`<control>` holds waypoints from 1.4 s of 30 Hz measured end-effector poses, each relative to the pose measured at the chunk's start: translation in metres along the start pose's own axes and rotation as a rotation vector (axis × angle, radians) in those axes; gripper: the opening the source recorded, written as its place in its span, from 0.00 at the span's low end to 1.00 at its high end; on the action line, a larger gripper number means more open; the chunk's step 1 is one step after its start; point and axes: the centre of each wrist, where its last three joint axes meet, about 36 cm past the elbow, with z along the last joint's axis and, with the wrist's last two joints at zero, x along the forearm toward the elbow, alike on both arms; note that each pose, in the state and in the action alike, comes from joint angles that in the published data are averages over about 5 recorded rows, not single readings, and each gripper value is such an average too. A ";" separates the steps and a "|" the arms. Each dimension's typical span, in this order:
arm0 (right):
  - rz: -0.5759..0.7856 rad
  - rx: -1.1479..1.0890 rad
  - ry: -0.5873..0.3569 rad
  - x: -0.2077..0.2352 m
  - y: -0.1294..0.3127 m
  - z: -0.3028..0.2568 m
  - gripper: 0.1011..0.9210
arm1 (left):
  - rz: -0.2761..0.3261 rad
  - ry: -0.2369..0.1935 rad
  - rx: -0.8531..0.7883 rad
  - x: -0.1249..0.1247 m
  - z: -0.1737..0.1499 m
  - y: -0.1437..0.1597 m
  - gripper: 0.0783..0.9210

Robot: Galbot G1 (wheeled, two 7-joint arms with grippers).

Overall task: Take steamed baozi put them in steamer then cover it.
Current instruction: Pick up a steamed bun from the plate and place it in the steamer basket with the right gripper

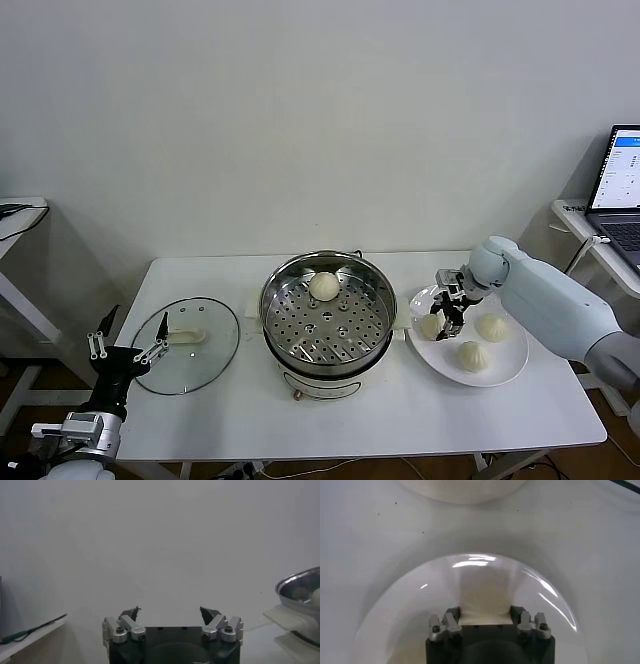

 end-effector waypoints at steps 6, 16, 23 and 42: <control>0.027 0.010 0.000 0.058 -0.001 0.001 0.70 | 0.002 -0.006 -0.005 0.001 -0.003 0.000 0.88; 0.059 0.070 -0.002 0.165 0.015 -0.042 0.70 | 0.010 -0.017 -0.011 0.001 -0.007 -0.003 0.88; 0.053 0.120 -0.034 0.202 0.035 -0.102 0.70 | 0.009 -0.030 -0.022 0.000 -0.011 0.001 0.88; -0.041 0.276 -0.054 0.180 0.041 -0.288 0.72 | -0.011 -0.027 -0.025 -0.001 -0.009 0.007 0.88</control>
